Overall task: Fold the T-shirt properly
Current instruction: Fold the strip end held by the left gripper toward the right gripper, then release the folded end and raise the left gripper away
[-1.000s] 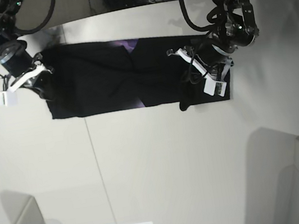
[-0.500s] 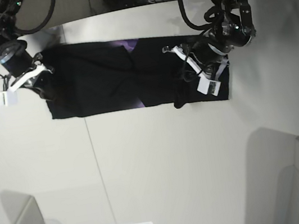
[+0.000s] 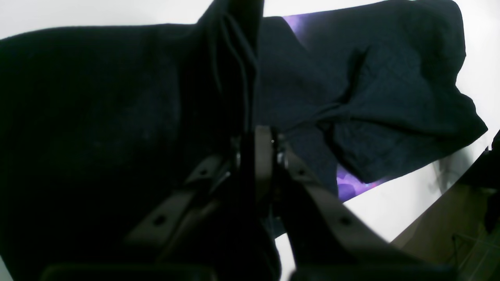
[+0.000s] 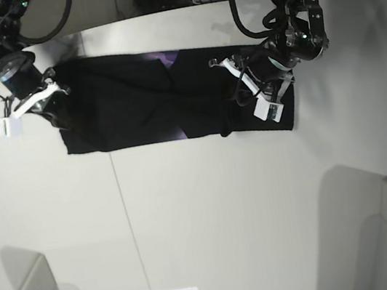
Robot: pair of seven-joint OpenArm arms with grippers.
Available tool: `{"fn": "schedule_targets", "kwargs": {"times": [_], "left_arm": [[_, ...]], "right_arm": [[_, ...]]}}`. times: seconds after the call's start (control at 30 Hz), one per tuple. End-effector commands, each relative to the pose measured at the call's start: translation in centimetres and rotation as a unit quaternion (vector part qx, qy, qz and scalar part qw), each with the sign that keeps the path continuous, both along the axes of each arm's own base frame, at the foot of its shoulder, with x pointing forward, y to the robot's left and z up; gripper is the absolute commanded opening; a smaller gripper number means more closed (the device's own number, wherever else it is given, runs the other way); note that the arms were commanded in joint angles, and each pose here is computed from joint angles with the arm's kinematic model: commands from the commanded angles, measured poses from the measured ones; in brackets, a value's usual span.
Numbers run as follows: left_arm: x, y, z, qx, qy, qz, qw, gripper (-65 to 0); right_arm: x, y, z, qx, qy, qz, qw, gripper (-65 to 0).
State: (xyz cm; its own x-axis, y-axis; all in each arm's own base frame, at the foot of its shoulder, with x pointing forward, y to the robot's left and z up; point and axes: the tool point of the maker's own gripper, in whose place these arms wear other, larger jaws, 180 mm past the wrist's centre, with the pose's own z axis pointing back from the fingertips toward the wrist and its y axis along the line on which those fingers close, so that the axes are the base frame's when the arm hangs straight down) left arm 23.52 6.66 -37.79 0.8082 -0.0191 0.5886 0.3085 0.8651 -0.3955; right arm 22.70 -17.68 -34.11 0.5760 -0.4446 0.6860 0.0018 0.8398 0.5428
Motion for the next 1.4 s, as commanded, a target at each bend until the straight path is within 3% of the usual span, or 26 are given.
{"fn": "schedule_targets", "kwargs": {"times": [0.0,0.37,0.5,0.6,0.73,0.9,0.97,1.03,1.07,1.17,1.23,1.27,1.37], "left_arm": [[0.6,-0.2,1.0,-0.009,-0.02,0.0,1.0,-65.0],[1.4,-0.5,1.6,-0.015,-0.03,-0.003,0.999,-65.0],[1.4,-0.8,1.7,-0.017,-0.031,-0.004,0.999,-45.9],[1.4,-1.0,1.8,-0.019,-0.032,-0.005,0.999,-35.2],[1.9,-1.2,2.1,-0.022,-0.038,-0.007,0.999,-28.6],[1.8,-1.0,2.5,-0.017,-0.045,-0.011,0.999,-30.4],[2.2,1.4,2.5,-0.006,-0.047,0.022,0.999,-41.3],[2.0,6.1,2.2,0.015,-0.042,0.088,0.995,-63.7],[2.0,8.9,2.3,0.028,-0.045,0.126,0.991,-65.0],[1.4,15.8,3.0,0.062,-0.052,0.214,0.973,-65.0],[0.5,18.9,3.5,0.091,-0.056,0.233,0.967,-65.0],[0.1,20.1,3.7,0.11,-0.06,0.228,0.966,-65.0],[-1.1,22.8,3.8,0.142,-0.06,0.219,0.964,-65.0]], "right_arm": [[0.4,-0.2,1.2,0.0,-0.022,-0.002,0.9998,-65.0],[0.4,-0.2,1.2,0.0,-0.023,-0.002,0.9997,-65.0],[0.4,-0.2,1.2,0.001,-0.023,-0.002,0.9997,-65.0],[0.4,-0.2,1.2,0.001,-0.023,-0.002,0.9997,-65.0],[0.5,-0.2,1.3,0.001,-0.024,-0.002,0.9997,-65.0],[0.5,-1.5,1.3,-0.001,-0.021,-0.027,0.9994,-65.0],[0.3,-3.0,1.2,-0.002,-0.012,-0.057,0.9983,-65.0],[0.1,-3.7,1.1,-0.005,-0.004,-0.067,0.9977,-65.0],[-0.1,-3.6,0.8,-0.005,0.006,-0.061,0.9981,-59.0],[-0.2,-4.2,0.4,-0.008,0.033,-0.053,0.998,-22.1],[-0.2,-4.7,-0.5,0.0,0.057,-0.053,0.9969,-6.6],[-0.1,-5.1,-1.2,0.009,0.07,-0.056,0.9959,-2.9],[-0.1,-5.8,-3.1,0.039,0.102,-0.066,0.9918,-2.0]]}}
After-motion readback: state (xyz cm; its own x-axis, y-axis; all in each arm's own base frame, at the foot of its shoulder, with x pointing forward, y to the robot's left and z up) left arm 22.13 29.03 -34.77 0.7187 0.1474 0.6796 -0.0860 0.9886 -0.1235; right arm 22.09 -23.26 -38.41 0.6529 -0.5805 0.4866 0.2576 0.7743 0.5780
